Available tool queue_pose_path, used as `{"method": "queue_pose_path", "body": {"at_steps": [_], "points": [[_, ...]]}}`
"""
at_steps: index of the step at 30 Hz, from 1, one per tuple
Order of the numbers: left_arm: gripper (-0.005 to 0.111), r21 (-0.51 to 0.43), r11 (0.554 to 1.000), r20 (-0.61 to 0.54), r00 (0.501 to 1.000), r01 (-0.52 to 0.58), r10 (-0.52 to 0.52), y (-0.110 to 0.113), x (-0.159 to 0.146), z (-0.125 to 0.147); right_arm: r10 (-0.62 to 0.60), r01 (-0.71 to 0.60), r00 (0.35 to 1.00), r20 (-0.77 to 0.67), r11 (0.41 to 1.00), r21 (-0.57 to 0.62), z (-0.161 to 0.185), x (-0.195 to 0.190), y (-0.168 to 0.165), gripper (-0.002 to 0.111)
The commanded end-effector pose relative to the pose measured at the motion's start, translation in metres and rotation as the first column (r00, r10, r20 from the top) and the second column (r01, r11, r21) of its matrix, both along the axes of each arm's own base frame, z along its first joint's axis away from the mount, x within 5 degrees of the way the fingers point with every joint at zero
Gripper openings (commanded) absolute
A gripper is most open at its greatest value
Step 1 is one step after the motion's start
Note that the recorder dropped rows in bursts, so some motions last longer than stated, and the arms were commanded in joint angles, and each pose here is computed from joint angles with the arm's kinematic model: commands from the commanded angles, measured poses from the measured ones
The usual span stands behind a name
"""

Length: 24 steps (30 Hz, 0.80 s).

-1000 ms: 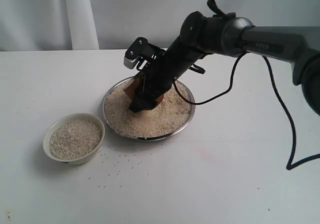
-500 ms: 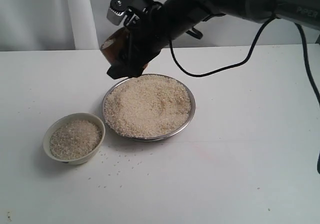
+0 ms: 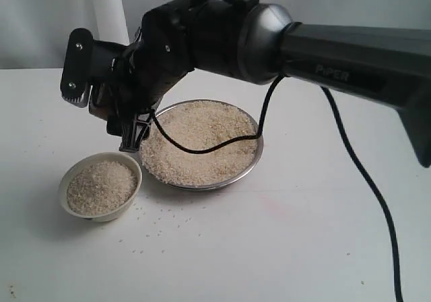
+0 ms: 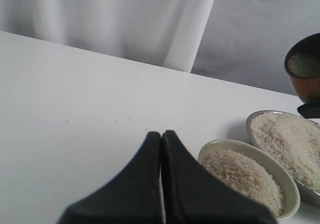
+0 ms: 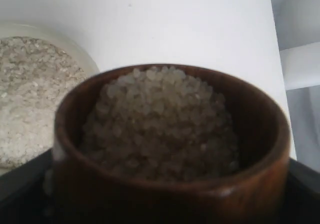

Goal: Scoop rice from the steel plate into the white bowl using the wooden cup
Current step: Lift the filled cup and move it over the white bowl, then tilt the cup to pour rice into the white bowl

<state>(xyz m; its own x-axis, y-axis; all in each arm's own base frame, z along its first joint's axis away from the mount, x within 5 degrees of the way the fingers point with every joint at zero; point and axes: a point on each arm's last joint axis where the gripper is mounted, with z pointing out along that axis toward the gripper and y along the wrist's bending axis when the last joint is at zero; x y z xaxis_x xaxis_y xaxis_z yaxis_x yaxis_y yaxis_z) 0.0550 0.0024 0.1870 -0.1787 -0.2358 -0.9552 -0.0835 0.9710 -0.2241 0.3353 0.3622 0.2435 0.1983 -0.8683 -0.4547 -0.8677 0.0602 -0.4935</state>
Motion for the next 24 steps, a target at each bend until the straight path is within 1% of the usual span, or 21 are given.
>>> {"method": "queue_pose_path", "body": {"at_steps": [1, 5, 7, 12, 14, 20, 24], "points": [[0.0, -0.005, 1.0, 0.015, 1.0, 0.004, -0.004, 0.0, 0.0, 0.002, 0.011, -0.01, 0.999, 0.047, 1.0, -0.018, -0.011, 0.002, 0.008, 0.0], [0.0, -0.005, 1.0, 0.015, 1.0, 0.004, -0.004, 0.0, 0.0, 0.002, 0.044, -0.037, 0.995, 0.087, 0.997, -0.07, -0.024, -0.001, 0.016, 0.0], [0.0, -0.005, 1.0, 0.015, 1.0, 0.004, -0.004, 0.0, 0.0, 0.002, 0.07, -0.056, 0.99, 0.125, 0.992, -0.115, -0.03, -0.004, 0.021, 0.0], [0.0, -0.005, 1.0, 0.015, 1.0, 0.004, -0.004, 0.0, 0.0, 0.002, 0.138, -0.072, 0.955, 0.264, 0.967, -0.245, -0.04, -0.013, 0.036, 0.0], [0.0, -0.005, 1.0, 0.015, 1.0, 0.004, -0.004, 0.0, 0.0, 0.002, 0.153, -0.069, 0.941, 0.301, 0.96, -0.272, -0.042, -0.018, 0.041, 0.0], [0.0, -0.005, 1.0, 0.015, 1.0, 0.004, -0.004, 0.0, 0.0, 0.002, 0.239, -0.079, 0.903, 0.357, 0.909, -0.409, -0.055, -0.027, 0.049, 0.0], [0.0, -0.005, 1.0, 0.015, 1.0, 0.004, -0.004, 0.0, 0.0, 0.002, 0.257, -0.049, 0.897, 0.36, 0.867, -0.495, -0.069, -0.026, 0.047, 0.0]]}}
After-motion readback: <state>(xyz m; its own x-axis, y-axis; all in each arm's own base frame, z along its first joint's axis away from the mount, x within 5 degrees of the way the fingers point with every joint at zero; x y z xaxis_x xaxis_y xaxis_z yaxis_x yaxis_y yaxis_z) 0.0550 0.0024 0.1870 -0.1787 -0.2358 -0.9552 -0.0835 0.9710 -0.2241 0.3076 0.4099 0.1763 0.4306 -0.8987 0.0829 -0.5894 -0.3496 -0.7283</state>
